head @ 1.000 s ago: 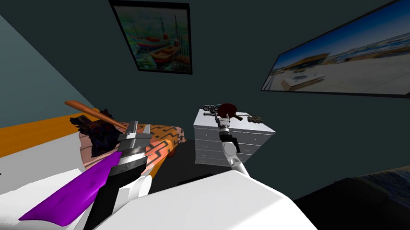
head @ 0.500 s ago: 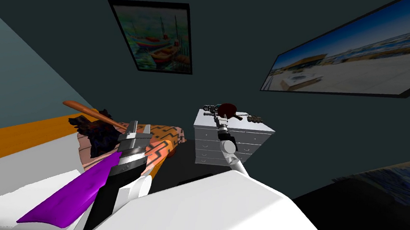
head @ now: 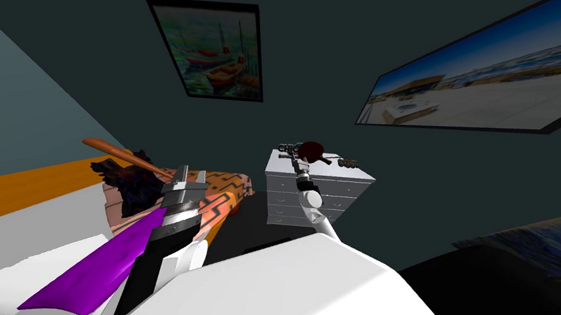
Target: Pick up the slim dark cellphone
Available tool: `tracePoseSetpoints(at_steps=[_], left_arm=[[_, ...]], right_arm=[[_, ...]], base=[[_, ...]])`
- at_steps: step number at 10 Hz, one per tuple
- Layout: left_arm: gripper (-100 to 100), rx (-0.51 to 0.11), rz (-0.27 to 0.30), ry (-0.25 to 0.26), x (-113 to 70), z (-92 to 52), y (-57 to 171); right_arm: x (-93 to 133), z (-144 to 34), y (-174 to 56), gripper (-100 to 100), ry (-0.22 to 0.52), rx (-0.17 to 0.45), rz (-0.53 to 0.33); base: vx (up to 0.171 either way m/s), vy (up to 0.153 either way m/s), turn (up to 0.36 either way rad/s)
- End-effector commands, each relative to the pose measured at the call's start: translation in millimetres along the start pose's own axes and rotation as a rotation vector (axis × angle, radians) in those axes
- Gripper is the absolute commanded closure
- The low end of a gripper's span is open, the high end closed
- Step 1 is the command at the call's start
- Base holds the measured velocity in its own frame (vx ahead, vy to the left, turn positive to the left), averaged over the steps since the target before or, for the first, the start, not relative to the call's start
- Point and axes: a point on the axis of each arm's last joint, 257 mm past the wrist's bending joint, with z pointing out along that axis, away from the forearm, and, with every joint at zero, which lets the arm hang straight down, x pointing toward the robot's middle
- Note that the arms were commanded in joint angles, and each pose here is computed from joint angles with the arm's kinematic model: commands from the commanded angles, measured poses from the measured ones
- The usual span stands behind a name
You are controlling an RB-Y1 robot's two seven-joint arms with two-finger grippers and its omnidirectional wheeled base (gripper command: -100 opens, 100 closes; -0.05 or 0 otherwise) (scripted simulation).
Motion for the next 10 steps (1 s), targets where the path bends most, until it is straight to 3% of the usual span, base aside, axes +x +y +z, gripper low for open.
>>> tracePoseSetpoints(at_steps=[1,5,10], left_arm=[[0,0.000,0.000,0.000,0.0,0.0,0.0],[0,0.000,0.000,0.000,0.0,0.0,0.0],[0,0.000,0.000,0.000,0.0,0.0,0.0]], right_arm=[[-3.0,0.0,0.9,-100,-0.012,-0.003,0.033],[-18.2,9.2,-15.2,-100,-0.059,0.018,0.201],[-33.2,12.5,-22.7,-100,-0.112,0.018,0.349]], base=[[0.000,0.000,0.000],[0.007,0.008,-0.036],[0.009,0.002,-0.025]])
